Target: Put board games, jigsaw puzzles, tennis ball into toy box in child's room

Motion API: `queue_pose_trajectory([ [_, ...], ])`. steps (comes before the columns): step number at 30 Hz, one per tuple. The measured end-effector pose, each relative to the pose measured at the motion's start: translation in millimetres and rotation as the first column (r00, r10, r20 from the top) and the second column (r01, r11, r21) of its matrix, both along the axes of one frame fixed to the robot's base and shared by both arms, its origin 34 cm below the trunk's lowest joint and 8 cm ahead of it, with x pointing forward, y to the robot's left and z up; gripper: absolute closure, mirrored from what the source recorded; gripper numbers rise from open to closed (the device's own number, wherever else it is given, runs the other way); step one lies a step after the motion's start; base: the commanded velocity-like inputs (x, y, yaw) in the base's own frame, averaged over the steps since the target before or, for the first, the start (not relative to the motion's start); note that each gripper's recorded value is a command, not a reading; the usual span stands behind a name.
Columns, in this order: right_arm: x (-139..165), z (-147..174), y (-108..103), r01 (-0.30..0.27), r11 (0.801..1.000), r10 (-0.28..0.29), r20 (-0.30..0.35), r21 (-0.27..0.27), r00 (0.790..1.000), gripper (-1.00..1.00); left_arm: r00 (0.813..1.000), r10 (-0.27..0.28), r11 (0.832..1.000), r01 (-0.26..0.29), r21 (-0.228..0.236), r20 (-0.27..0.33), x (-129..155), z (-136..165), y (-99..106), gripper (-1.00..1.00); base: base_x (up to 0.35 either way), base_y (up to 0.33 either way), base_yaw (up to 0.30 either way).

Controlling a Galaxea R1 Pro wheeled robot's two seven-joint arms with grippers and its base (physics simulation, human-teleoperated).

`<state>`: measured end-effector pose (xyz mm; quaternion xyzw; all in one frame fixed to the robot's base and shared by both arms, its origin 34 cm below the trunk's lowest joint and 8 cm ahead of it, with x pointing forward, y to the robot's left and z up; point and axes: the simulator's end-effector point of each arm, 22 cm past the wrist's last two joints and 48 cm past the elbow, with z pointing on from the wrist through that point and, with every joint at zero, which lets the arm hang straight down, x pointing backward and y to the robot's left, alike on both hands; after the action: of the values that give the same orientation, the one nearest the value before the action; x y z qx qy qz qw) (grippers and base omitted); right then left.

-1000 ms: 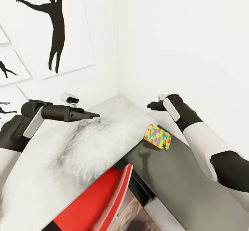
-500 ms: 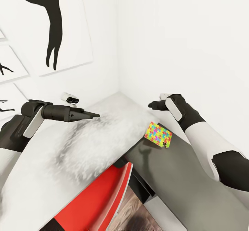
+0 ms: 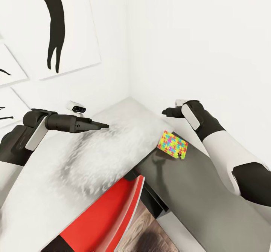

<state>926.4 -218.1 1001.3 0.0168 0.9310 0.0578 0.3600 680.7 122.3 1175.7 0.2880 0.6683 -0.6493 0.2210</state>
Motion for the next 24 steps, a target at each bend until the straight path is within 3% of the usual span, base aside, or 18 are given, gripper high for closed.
queue_pose_trajectory([
  [24,2,-28,-3,-0.001,1.000,0.001,-0.029,0.002,1.000,-1.00,0.999,0.001,1.000,-0.001,0.001,-0.036,7,-23,0,-1.00,0.000,0.000,0.000],
])
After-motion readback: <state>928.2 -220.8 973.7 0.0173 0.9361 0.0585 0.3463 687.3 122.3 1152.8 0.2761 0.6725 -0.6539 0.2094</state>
